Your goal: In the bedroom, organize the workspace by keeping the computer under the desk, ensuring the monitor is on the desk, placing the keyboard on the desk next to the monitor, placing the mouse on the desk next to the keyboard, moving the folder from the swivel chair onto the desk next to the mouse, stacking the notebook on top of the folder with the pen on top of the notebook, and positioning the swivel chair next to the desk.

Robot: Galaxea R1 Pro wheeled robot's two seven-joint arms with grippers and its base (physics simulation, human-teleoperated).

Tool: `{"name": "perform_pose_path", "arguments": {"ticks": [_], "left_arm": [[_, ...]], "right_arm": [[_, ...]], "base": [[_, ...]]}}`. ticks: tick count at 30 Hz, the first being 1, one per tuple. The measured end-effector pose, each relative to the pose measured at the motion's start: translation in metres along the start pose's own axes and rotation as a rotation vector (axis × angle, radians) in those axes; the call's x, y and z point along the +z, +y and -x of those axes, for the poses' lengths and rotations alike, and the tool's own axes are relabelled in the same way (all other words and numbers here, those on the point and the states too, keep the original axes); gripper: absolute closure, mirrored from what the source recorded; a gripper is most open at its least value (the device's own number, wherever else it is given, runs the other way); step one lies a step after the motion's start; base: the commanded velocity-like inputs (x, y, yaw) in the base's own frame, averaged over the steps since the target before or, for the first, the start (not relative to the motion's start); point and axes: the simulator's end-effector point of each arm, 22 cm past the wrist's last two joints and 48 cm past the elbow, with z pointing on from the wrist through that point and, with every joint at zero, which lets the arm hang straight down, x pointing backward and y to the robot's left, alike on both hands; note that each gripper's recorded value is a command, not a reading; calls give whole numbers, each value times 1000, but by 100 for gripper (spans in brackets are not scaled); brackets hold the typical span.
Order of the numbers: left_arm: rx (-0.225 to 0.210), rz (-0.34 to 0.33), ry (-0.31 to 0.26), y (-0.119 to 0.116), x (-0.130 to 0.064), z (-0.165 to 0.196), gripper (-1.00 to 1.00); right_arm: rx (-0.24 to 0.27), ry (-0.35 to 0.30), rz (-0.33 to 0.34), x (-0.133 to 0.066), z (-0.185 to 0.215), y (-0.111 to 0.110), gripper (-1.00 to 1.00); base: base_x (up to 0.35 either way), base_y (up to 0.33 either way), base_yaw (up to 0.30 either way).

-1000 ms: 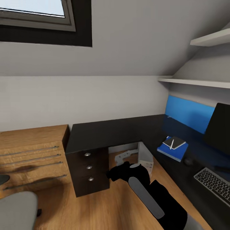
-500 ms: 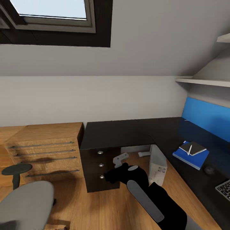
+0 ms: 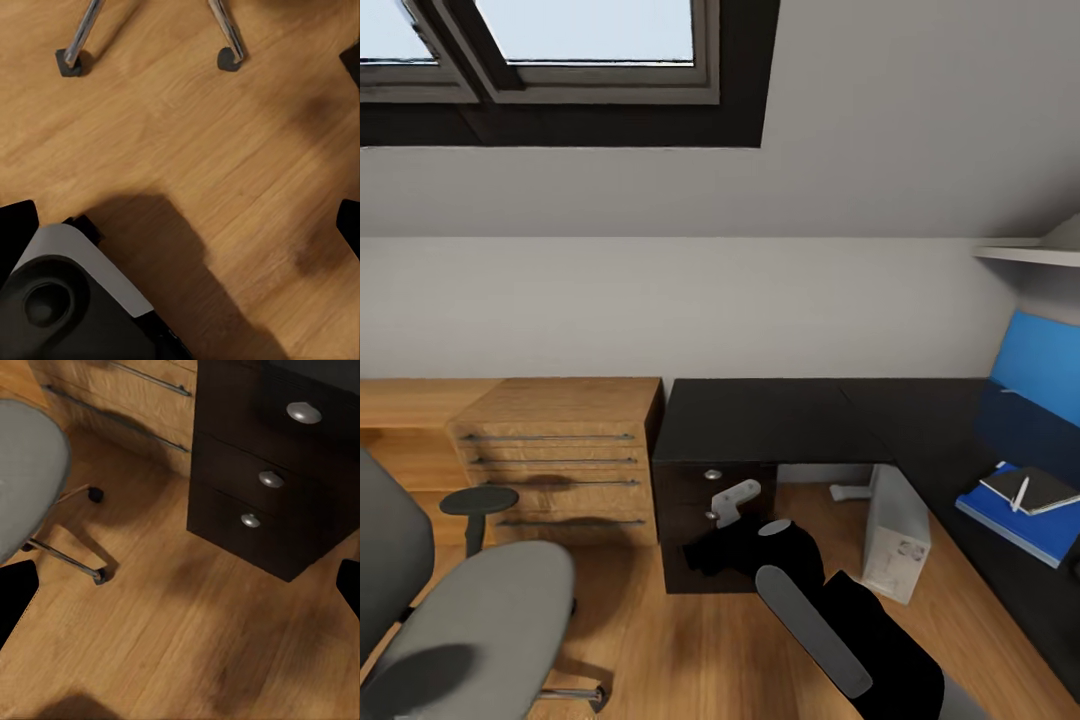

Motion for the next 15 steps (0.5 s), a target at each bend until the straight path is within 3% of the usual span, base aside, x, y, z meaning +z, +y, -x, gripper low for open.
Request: {"name": "perform_pose_path", "arguments": {"ticks": [15], "left_arm": [[6, 16, 3, 5, 0, -3, -100]], "right_arm": [[-1, 1, 1, 0, 0, 0, -100]], "base": [[0, 0, 278]]}}
